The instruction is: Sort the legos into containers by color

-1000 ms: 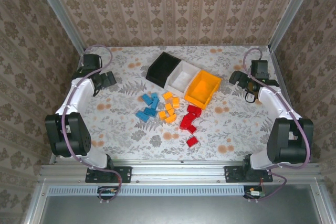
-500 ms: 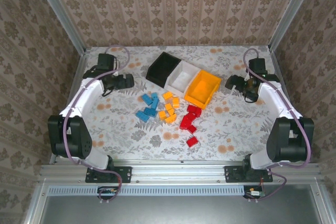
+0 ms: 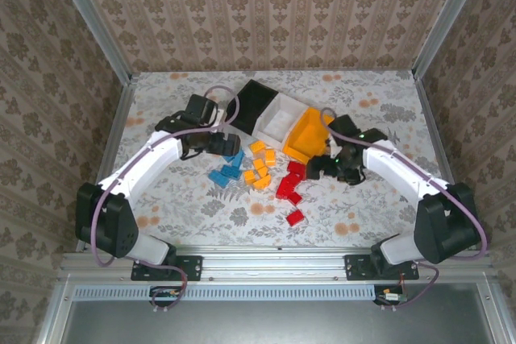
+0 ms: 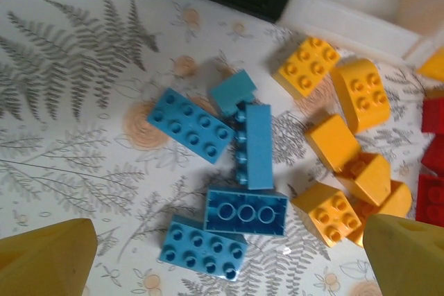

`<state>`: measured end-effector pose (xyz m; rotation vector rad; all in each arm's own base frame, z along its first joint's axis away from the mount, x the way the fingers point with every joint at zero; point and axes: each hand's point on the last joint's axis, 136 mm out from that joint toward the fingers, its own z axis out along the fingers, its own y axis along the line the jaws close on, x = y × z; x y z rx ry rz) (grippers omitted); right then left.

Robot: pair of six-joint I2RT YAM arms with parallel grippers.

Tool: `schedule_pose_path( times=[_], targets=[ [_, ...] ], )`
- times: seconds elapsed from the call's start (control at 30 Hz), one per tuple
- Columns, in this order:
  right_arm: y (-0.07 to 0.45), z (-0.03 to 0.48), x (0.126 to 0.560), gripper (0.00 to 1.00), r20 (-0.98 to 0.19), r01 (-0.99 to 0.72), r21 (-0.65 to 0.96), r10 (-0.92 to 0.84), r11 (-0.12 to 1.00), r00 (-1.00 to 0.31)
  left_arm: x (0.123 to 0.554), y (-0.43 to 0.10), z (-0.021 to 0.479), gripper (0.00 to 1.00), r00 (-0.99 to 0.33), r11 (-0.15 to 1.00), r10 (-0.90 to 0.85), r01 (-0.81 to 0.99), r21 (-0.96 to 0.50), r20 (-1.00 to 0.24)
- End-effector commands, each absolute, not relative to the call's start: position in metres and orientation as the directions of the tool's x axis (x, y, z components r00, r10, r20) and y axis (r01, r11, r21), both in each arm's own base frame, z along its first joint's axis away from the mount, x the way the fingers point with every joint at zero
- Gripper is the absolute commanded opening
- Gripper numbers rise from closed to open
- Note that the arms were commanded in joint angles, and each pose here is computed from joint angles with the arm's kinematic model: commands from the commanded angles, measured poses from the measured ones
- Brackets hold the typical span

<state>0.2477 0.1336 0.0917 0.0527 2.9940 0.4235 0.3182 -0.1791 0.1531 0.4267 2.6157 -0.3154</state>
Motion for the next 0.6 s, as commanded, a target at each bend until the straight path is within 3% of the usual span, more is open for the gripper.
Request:
schedule_pose_path(
  times=[0.0,0.57],
  targets=[
    [0.154,0.086,0.222,0.98,-0.058,-0.047,0.313,-0.030,0.949,-0.998,0.305,-0.179,0.148,1.00,-0.860,0.926,0.235,0.339,-0.164,-0.452],
    [0.202,0.044,0.165,0.87,0.029,-0.375,0.099,-0.379,0.922,-0.925,0.288,-0.153,0.144,1.00,-0.873,0.947,0.204,0.291,-0.138,-0.442]
  ],
)
